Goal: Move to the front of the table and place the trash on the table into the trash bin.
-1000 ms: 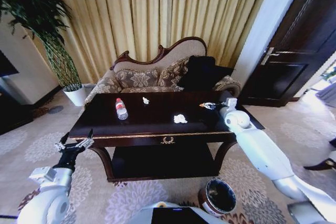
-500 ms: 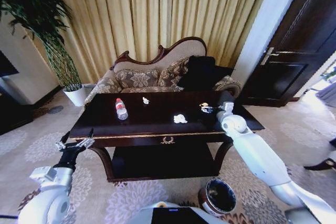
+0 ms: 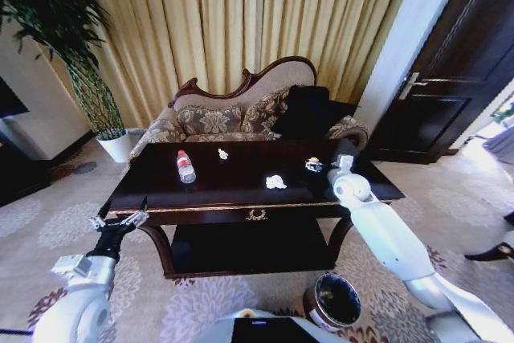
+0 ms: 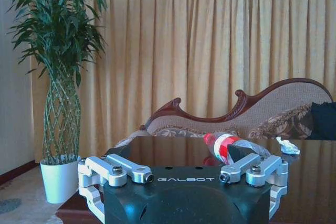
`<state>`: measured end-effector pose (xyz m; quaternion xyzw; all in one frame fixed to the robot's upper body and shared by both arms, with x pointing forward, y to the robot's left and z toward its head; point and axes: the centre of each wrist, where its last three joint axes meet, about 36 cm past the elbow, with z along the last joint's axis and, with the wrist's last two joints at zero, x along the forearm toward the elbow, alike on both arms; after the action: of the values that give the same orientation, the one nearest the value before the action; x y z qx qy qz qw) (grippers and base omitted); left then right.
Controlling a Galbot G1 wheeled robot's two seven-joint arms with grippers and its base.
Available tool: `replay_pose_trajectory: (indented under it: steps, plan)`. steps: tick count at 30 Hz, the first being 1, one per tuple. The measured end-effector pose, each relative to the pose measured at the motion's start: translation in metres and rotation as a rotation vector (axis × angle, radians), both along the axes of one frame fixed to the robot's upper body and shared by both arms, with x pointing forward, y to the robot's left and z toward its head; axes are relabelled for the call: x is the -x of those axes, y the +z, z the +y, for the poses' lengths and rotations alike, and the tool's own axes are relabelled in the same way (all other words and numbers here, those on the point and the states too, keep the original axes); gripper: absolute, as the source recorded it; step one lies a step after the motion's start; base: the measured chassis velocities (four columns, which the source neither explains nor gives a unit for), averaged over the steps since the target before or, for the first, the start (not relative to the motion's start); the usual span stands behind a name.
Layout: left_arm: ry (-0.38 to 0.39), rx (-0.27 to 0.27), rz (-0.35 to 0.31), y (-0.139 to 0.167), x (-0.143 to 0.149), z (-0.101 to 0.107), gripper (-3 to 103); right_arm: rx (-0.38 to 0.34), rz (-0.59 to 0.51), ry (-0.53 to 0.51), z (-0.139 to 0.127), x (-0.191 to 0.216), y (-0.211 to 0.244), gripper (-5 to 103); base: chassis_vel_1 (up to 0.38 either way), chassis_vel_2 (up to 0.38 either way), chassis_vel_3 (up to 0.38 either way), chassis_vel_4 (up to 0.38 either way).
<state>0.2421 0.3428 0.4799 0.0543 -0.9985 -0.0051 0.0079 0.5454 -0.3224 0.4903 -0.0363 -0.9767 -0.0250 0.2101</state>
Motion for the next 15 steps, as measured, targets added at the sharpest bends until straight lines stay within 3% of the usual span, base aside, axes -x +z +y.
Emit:
replay_pose_trajectory:
  steps: [15]
  plan:
    - [-0.003, 0.001, -0.013, 0.0033, 0.0001, -0.0019, 100, -0.018, 0.014, -0.003, 0.0069, -0.0034, 0.0023, 100, 0.0, 0.0, 0.0, 0.0]
